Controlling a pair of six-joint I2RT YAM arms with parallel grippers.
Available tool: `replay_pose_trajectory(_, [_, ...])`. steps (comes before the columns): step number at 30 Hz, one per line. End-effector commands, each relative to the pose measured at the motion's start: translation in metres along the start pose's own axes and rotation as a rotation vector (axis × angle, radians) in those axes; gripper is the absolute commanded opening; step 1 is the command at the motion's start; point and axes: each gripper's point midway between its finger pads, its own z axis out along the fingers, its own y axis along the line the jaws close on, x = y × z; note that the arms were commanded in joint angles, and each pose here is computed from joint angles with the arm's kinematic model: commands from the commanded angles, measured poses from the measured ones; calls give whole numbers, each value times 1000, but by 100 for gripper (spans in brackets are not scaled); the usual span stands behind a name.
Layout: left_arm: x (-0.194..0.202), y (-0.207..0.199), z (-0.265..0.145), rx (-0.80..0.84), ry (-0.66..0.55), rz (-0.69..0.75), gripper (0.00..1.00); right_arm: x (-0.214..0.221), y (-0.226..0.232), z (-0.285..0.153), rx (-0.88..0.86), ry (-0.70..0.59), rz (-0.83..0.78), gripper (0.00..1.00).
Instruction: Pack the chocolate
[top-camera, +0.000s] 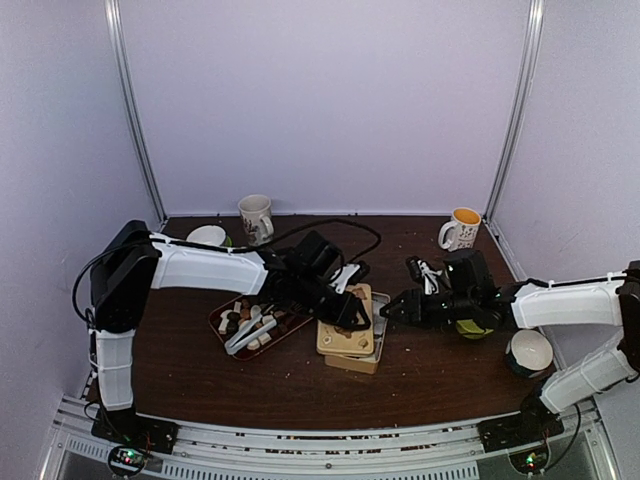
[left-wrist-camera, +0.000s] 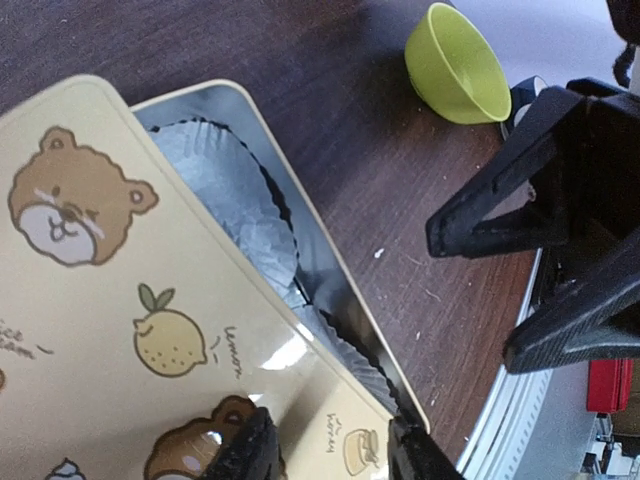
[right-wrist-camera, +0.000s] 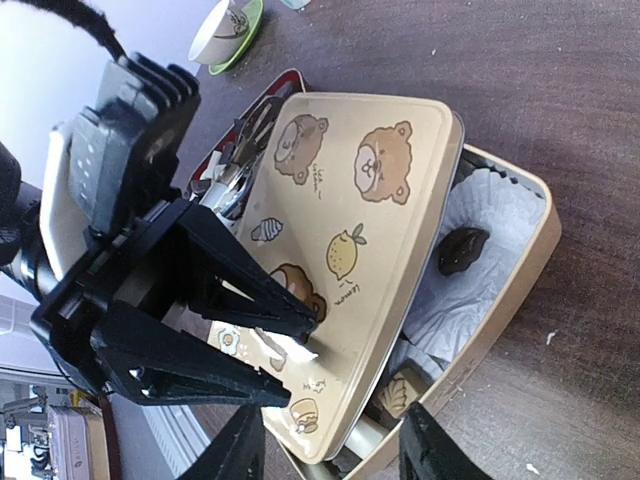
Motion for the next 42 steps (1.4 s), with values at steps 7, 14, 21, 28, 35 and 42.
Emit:
replay_pose_trajectory(7, [22, -3, -3, 4, 72, -13, 41, -31, 11, 10, 26, -6, 37, 44])
replay_pose_trajectory(14, [-6, -27, -40, 13, -42, 36, 42, -39, 9, 17, 43, -11, 43, 44])
replay_pose_trajectory(21, [-26, -21, -92, -74, -184, 10, 53, -39, 9, 20, 42, -2, 34, 45])
replay_pose_trajectory(28, [-10, 51, -121, -205, -274, -154, 62, -41, 21, 36, 20, 36, 56, 58])
replay_pose_trajectory(35, [9, 94, -117, -264, -241, -181, 66, -40, 21, 56, -9, -19, 261, 58])
replay_pose_trajectory(42, [9, 111, -114, -290, -217, -156, 65, -27, 25, 75, -14, -80, 400, 58])
